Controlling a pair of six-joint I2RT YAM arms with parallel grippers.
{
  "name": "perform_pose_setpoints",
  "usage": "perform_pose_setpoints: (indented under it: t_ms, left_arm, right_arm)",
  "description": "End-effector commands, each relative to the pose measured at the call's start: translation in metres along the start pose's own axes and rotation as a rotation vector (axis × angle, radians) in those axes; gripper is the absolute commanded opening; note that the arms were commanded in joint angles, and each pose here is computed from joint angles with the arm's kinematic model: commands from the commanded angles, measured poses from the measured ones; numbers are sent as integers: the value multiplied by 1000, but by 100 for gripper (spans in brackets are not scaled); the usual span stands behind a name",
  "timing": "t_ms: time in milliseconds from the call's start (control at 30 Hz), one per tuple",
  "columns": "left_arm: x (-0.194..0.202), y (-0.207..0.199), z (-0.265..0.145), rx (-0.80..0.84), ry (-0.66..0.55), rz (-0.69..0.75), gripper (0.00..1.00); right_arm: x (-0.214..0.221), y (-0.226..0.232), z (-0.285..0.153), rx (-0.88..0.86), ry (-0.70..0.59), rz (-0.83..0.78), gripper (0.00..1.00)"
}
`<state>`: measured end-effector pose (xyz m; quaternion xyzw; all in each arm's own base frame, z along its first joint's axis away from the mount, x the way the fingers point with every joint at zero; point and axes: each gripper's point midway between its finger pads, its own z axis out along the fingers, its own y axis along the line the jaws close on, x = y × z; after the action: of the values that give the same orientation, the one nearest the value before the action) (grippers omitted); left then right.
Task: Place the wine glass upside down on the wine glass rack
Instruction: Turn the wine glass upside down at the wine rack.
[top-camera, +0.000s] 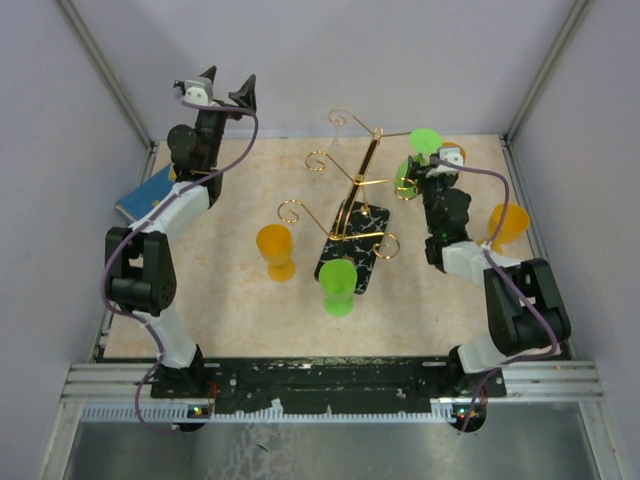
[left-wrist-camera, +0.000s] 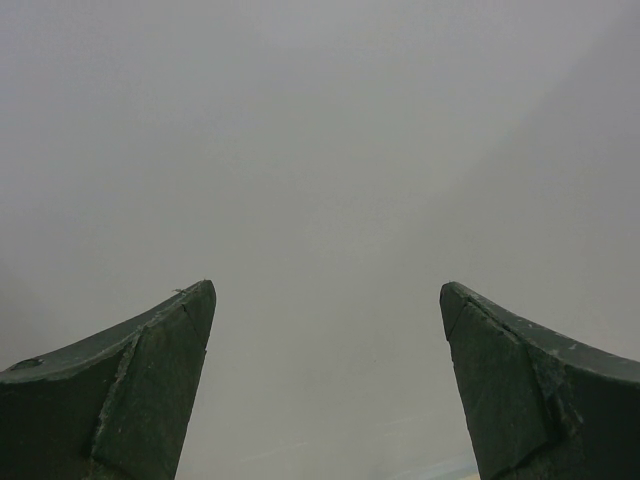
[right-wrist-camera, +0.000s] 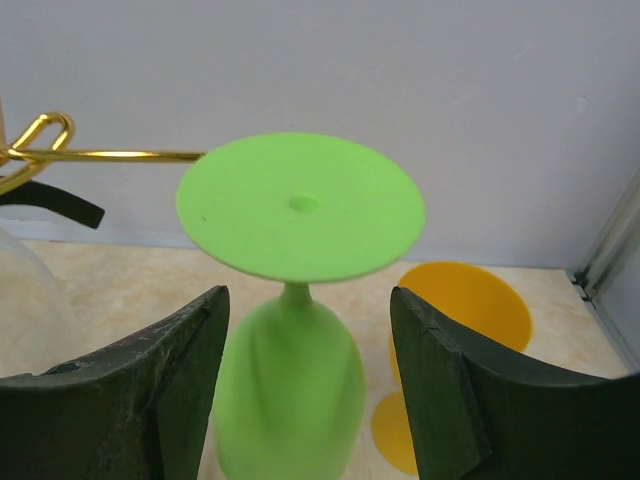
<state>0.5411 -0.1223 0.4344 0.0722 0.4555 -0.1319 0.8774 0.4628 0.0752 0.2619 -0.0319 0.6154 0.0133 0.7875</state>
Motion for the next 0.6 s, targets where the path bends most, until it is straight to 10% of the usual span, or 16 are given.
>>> perform_pose_setpoints:
  t_ms: [0, 567]
  left_arm:
    - [-4, 2, 2, 8, -32, -4, 99]
    - [2, 7, 8, -11, -21, 8, 99]
  right_arm:
    - [-13, -13, -14, 41, -22, 19, 66]
    - [-33, -17, -91, -19, 216, -24, 82]
